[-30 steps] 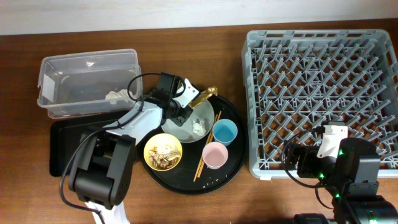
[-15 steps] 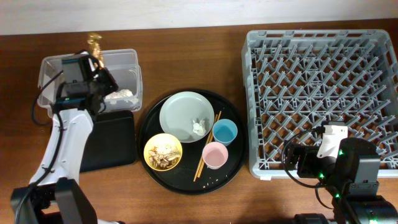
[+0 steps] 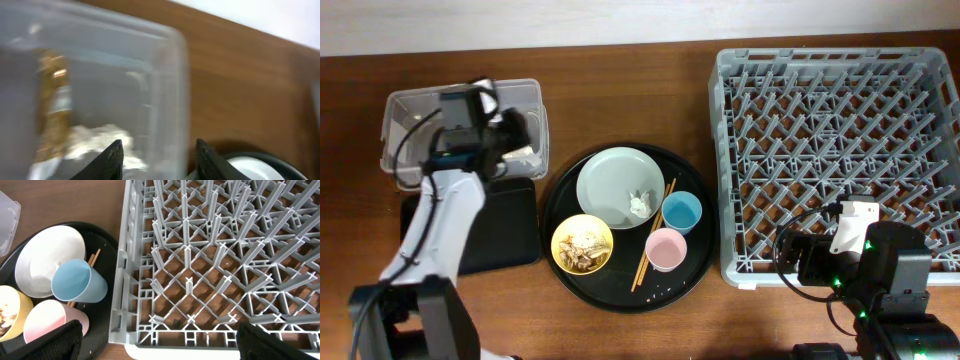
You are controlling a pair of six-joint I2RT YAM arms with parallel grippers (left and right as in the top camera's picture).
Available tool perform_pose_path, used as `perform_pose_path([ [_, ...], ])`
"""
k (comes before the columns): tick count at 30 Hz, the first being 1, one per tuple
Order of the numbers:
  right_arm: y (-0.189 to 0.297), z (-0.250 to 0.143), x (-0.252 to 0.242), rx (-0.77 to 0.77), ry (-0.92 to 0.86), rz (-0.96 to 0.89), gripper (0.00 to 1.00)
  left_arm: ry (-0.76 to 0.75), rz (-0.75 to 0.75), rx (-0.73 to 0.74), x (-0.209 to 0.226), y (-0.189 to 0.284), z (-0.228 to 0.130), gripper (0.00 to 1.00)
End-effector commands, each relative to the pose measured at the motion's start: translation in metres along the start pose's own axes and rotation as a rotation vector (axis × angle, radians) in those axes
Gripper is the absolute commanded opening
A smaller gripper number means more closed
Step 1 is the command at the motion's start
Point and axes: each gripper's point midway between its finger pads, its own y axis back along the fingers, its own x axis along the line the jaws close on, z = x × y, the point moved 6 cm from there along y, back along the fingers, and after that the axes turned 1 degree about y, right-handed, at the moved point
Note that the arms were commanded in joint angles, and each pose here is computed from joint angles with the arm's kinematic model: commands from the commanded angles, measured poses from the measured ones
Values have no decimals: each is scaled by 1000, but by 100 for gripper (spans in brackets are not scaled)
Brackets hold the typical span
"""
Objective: Sort waste into correct bins and load items into the dishwasher rack
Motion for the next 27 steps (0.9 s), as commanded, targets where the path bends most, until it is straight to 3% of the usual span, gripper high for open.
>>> perform_pose_path([
  [1,5,5,2,-22,1,3,99,-314,-166,49,-78,15,-24,45],
  [5,5,5,2,-22,1,3,99,-432,-257,192,-132,1,-77,53],
  [14,5,5,2,-22,1,4,99,-542,-256,512,-152,-58,-186,52],
  [15,5,5,2,-22,1,4,99,-547,-254,529,-152,-59,-191,51],
  [17,5,5,2,-19,1,3,99,-560,-249,567,-152,-60,-202,30],
  [20,5,5,2,-19,1,4,99,-562,-247,572,-152,-59,-203,0],
  [23,5,5,2,-19,1,3,99,-547,-239,504,-152,-50,-179,0],
  [24,5,5,2,-19,1,3,99,-538,-177,356,-148,-28,-135,0],
  [27,5,5,2,-19,1,3,99,-471,-72,157,-122,10,-71,0],
])
